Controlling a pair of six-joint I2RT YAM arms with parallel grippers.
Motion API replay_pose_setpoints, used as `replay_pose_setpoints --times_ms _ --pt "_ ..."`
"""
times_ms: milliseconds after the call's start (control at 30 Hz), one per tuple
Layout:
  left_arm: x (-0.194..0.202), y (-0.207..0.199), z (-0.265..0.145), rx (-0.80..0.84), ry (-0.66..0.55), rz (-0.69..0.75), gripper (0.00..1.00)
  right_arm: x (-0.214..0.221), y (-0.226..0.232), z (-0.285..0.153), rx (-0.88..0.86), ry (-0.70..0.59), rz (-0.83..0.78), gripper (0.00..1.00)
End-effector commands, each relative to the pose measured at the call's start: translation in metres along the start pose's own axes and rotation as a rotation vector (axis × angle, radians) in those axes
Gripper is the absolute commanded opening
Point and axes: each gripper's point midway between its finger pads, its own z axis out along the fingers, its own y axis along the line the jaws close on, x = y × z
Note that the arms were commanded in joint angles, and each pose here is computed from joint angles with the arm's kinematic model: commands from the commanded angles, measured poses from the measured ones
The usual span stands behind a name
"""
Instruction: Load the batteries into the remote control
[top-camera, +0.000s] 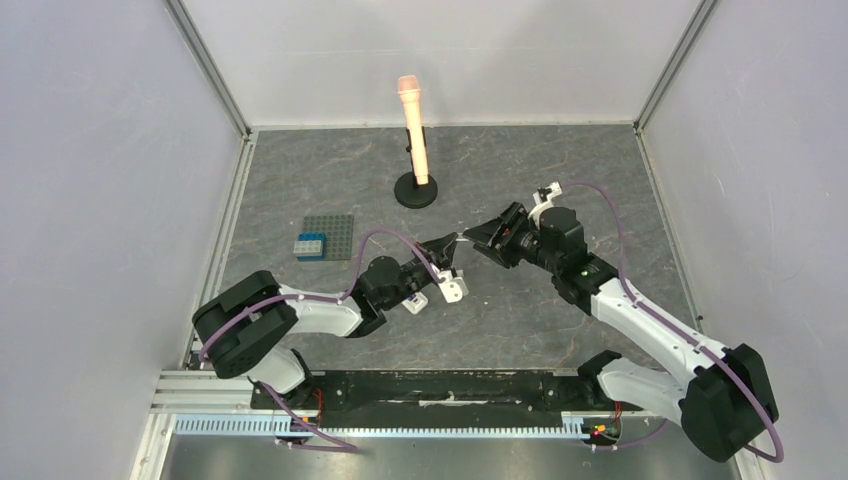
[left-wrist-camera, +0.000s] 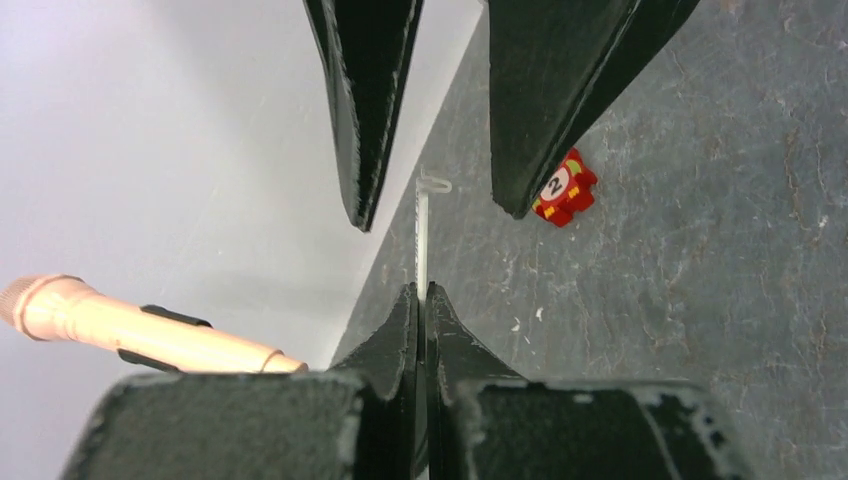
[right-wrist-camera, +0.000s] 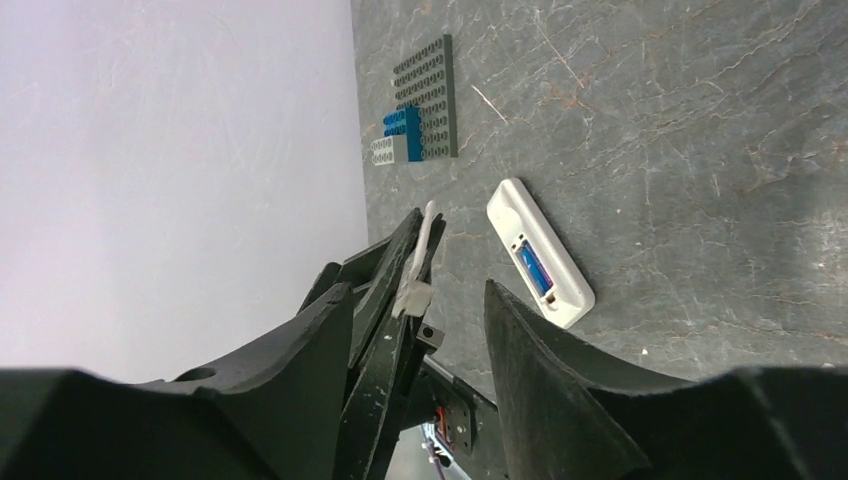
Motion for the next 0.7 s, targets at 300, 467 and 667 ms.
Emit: replay_pose_setpoints --times_ms 300,467,667 --pt "-0.033 0.02 -0.001 -0.084 -0.136 0.151 0.02 0.015 0.001 0.006 -0.052 0.109 0.039 0.14" --pt "-0.034 0.038 -0.004 -0.211 -0.124 0.041 0.36 0.018 0.003 0.004 -0.072 0.121 0.054 0.0" --pt "-0.024 0.053 -0.024 -0.378 -0.046 -0.281 0.74 0.008 0.0 0.002 -0.066 0.061 0.026 0.0"
